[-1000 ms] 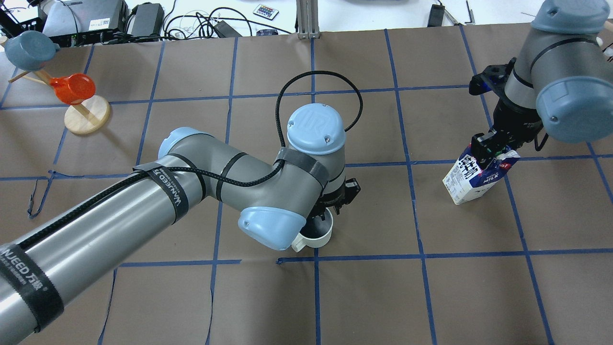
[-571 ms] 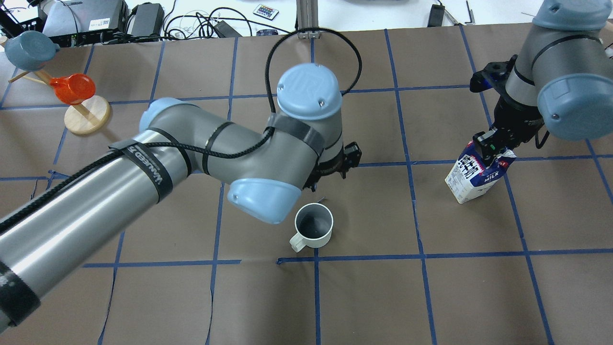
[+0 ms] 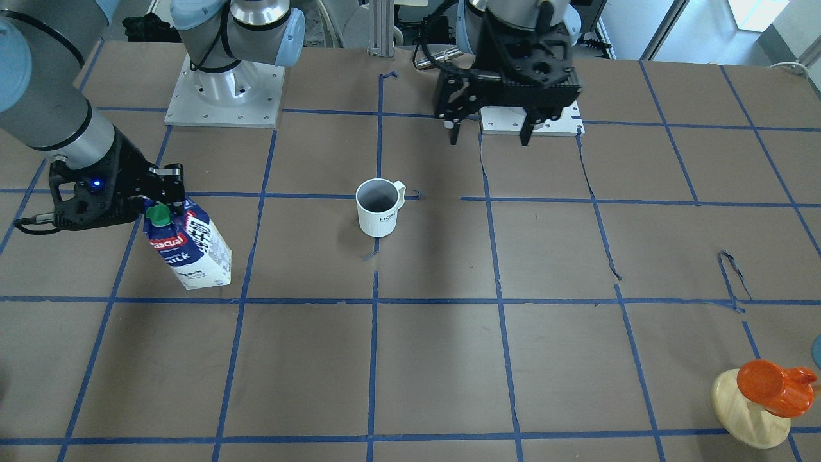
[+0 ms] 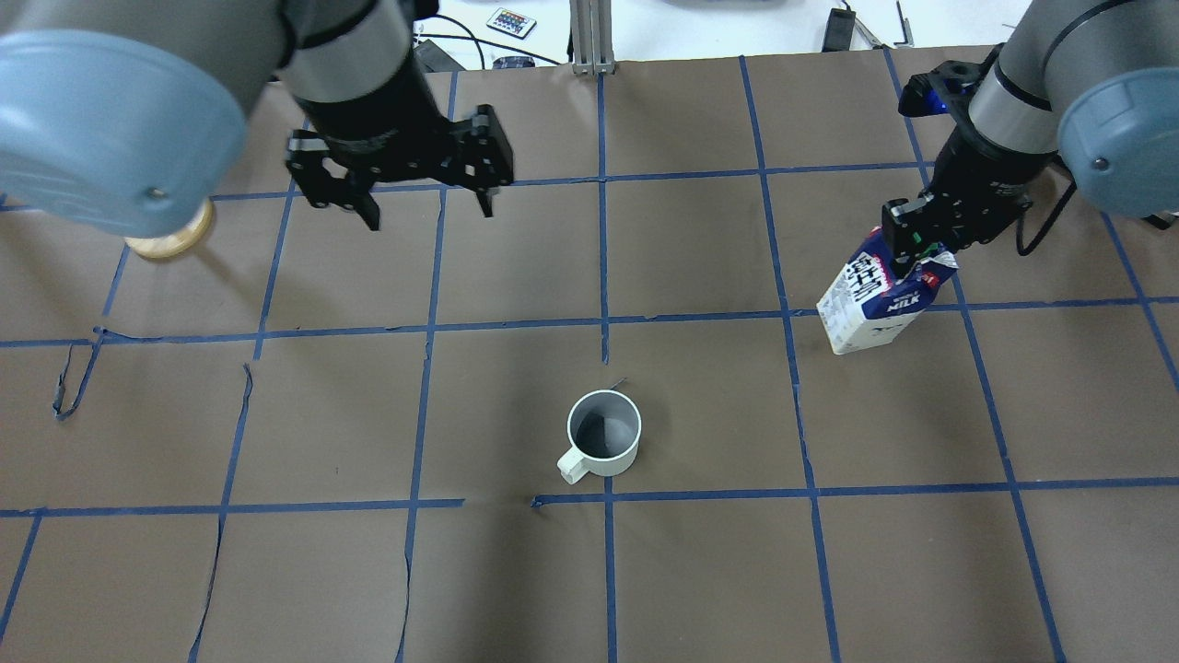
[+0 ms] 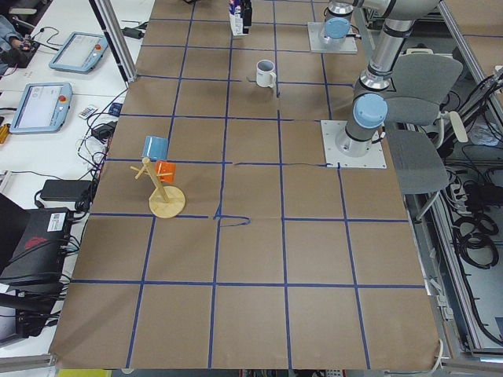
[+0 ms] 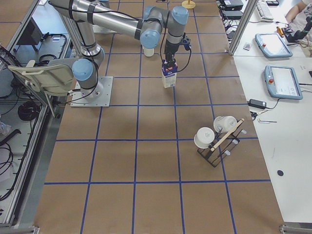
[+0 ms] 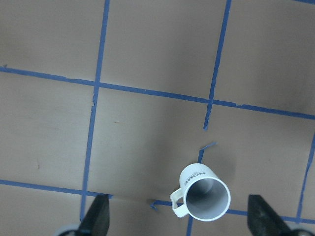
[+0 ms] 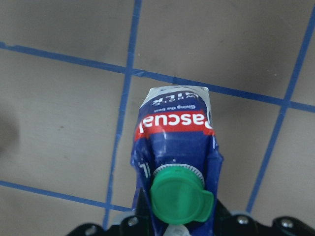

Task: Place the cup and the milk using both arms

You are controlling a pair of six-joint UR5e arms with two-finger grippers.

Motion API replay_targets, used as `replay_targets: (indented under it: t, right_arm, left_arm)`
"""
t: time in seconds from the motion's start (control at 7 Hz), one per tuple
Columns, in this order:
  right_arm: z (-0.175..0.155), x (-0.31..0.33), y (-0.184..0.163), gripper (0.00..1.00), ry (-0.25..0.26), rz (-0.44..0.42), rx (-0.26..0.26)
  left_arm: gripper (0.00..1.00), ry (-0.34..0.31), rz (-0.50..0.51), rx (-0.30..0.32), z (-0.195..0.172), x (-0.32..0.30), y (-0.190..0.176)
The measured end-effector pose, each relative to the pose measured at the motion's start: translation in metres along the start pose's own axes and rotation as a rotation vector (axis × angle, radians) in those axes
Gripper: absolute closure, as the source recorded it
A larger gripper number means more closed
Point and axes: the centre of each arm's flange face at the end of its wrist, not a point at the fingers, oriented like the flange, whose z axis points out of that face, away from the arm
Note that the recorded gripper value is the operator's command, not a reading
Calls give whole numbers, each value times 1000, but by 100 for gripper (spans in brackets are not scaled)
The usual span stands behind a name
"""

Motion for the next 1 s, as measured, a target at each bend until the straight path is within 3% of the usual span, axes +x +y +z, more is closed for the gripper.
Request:
replay_targets:
  t: [0.14, 0.43, 1.0]
  right_arm:
    - [4, -33, 0, 100, -29, 78, -6]
    - [17, -94, 7, 98, -31, 199, -33]
    - [54, -176, 40, 93, 16, 210, -94]
  left_arm:
    - [0, -7, 21, 4, -11, -38, -3]
    - [0, -6, 32, 10, -21, -59, 2]
    - [0, -11, 27, -4, -19, -66, 8]
